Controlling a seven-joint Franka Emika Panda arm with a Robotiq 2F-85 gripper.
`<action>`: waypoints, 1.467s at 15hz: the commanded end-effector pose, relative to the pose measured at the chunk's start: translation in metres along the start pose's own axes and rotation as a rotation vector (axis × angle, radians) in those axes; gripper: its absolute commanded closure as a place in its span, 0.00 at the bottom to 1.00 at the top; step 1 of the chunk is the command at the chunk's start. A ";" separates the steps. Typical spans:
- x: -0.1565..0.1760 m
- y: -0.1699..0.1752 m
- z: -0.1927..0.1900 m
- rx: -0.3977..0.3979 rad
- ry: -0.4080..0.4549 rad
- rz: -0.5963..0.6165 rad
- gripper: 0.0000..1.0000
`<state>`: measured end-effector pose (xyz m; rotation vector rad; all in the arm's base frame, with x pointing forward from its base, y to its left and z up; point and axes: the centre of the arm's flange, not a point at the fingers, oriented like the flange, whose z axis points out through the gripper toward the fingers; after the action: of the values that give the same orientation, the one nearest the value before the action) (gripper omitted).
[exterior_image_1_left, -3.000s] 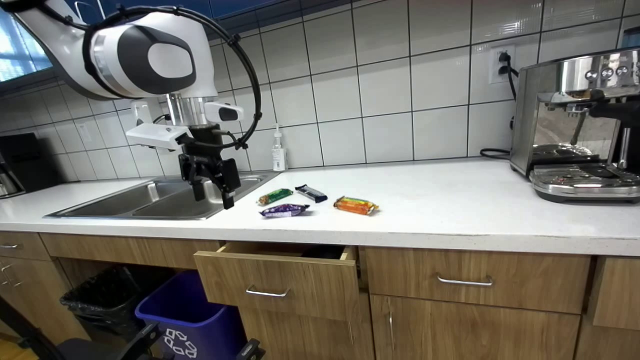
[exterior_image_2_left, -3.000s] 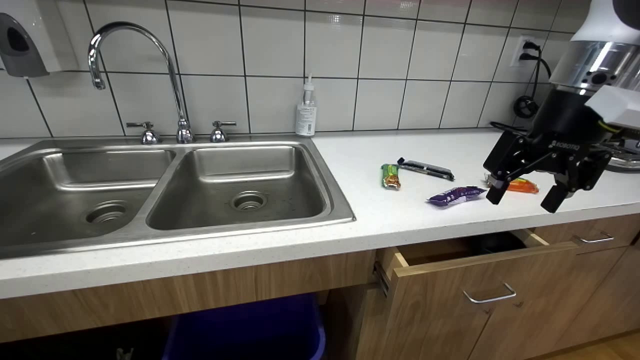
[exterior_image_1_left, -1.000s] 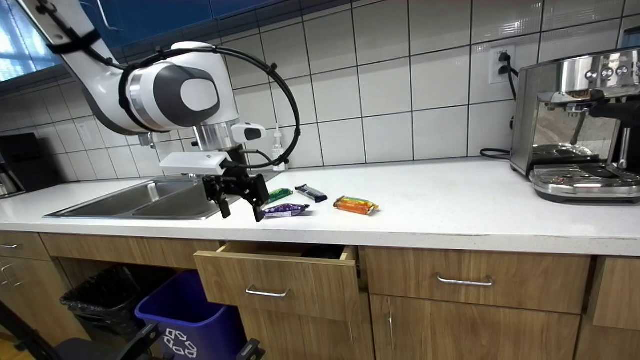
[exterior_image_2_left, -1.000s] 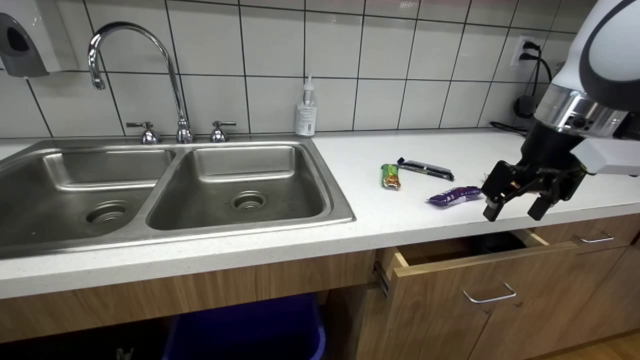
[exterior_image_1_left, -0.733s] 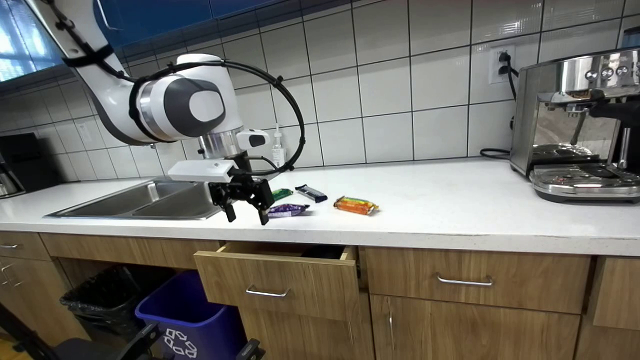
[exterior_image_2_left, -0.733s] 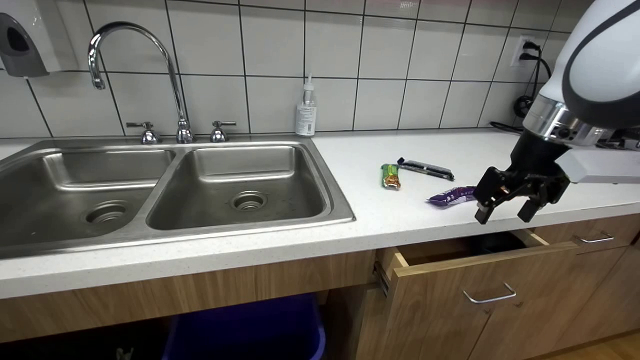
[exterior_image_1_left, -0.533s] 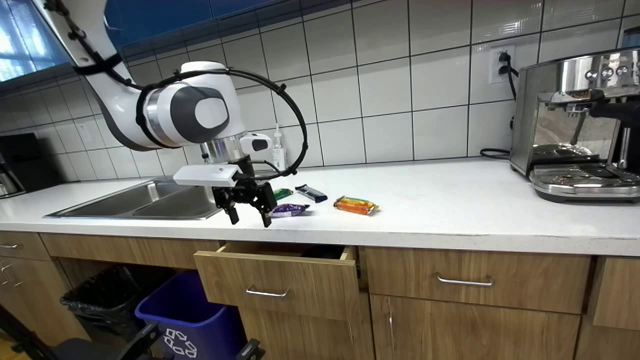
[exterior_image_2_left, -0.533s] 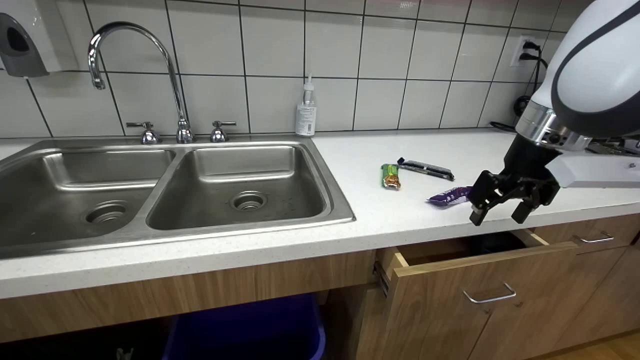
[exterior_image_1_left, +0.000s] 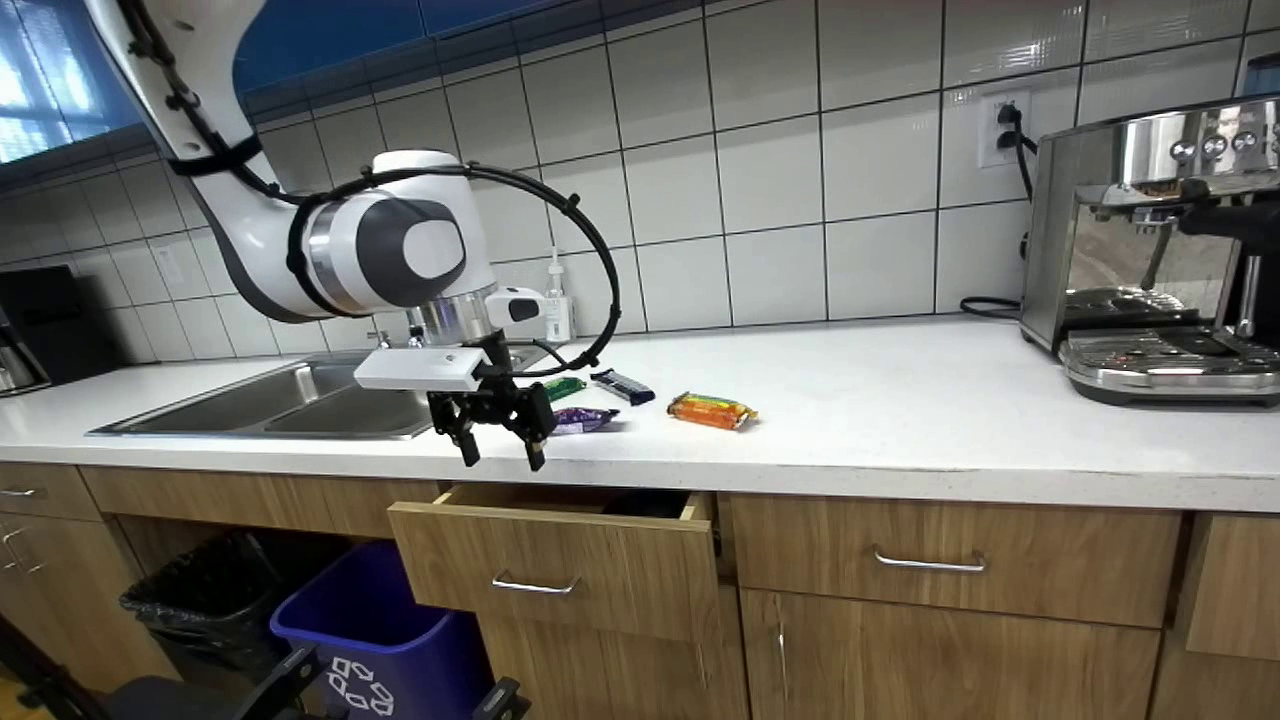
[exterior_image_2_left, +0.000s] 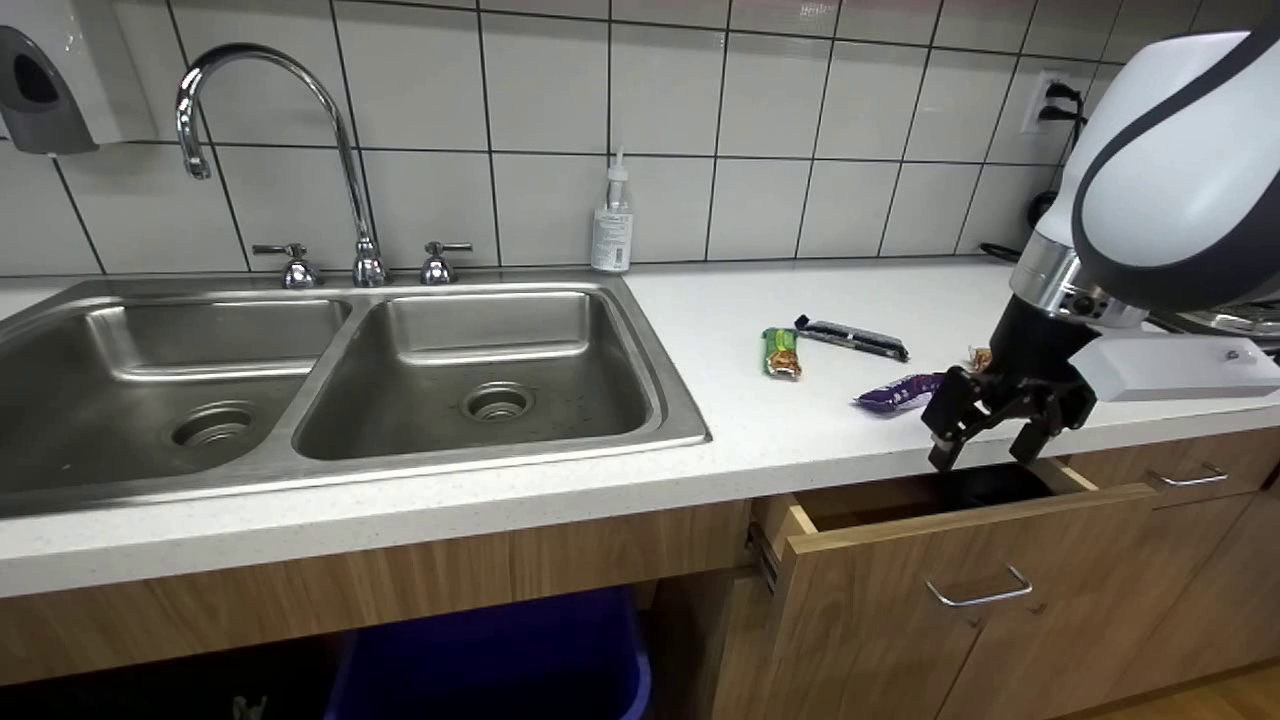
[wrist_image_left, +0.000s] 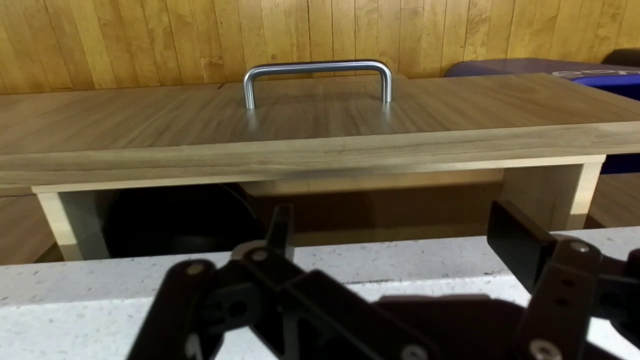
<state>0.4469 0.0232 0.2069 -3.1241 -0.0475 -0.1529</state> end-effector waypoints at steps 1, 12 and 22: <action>0.005 0.001 0.010 -0.015 0.000 -0.048 0.00; 0.014 -0.003 0.041 -0.041 0.002 -0.126 0.00; 0.031 -0.008 0.068 -0.032 0.041 -0.113 0.00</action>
<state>0.4712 0.0307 0.1514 -3.1476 -0.2309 -0.1852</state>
